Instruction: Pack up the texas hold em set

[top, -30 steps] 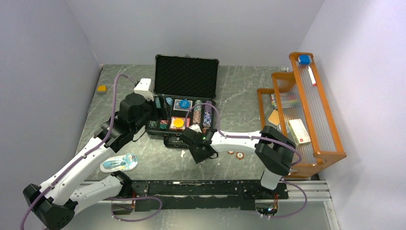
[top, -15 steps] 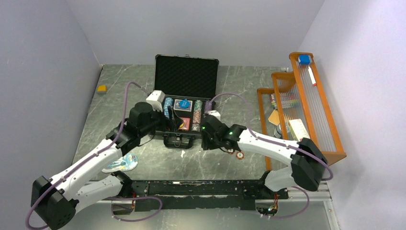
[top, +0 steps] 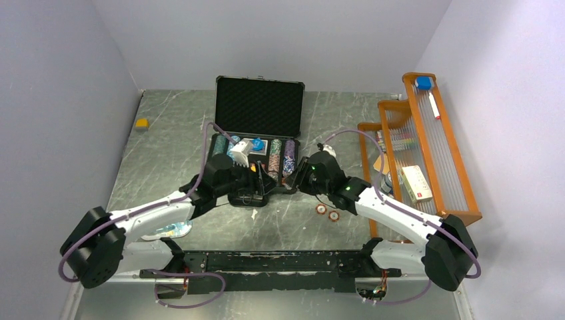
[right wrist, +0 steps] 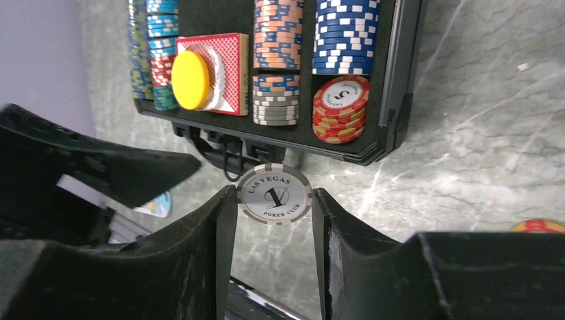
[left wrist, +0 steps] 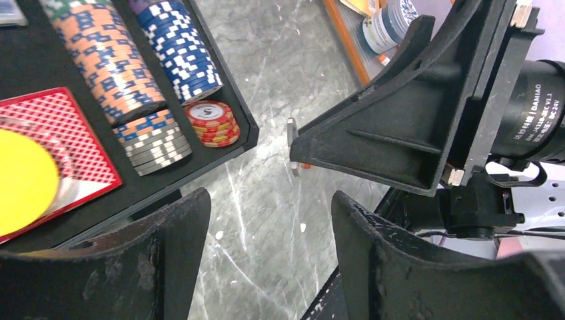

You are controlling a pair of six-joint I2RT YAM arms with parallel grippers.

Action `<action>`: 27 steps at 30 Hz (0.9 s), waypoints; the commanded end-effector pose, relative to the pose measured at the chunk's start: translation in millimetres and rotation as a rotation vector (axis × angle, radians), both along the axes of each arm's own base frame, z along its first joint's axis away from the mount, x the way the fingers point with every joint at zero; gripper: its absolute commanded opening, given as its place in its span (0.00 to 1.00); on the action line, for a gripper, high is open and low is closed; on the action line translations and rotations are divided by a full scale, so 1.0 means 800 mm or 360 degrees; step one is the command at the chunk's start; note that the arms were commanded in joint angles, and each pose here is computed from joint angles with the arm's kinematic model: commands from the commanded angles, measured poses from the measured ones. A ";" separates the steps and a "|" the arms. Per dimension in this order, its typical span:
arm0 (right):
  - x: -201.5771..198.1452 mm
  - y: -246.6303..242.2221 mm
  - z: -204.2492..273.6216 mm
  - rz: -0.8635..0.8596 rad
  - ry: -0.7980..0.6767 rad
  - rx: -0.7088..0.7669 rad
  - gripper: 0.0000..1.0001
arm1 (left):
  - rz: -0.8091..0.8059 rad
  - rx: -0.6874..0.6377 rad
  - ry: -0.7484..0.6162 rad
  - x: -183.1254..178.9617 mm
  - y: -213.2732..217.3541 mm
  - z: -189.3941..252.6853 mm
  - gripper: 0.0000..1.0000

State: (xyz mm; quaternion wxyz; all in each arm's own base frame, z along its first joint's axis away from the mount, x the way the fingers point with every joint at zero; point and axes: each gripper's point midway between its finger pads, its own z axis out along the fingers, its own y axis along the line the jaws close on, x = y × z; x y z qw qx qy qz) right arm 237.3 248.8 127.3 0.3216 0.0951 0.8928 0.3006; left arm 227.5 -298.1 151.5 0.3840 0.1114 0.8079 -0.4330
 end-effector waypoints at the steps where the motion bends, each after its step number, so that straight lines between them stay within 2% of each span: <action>1: 0.012 0.022 0.032 -0.0087 -0.0020 0.0337 0.45 | -0.0022 -0.0212 -0.0088 0.004 -0.031 0.023 0.70; 5: 0.015 0.032 0.039 -0.0092 -0.0007 0.0421 0.45 | 0.0031 -0.0202 -0.0088 0.010 -0.035 0.013 0.67; 8: 0.013 0.036 0.039 -0.0091 0.0017 0.0465 0.45 | 0.0080 -0.0191 -0.0077 0.015 -0.034 0.007 0.61; 15: 0.010 0.042 0.036 -0.0067 0.0053 0.0501 0.45 | 0.0193 -0.0222 -0.0098 0.025 -0.026 0.009 0.41; 18: 0.009 0.044 0.035 -0.0053 0.0064 0.0510 0.45 | 0.0198 -0.0225 -0.0110 0.027 -0.027 0.011 0.35; 25: 0.008 0.045 0.034 -0.0042 0.0064 0.0506 0.45 | 0.0187 -0.0197 -0.0154 0.030 -0.027 0.013 0.11; 27: 0.010 0.043 0.034 -0.0043 0.0054 0.0492 0.47 | 0.0168 -0.0177 -0.0170 0.029 -0.028 0.015 0.07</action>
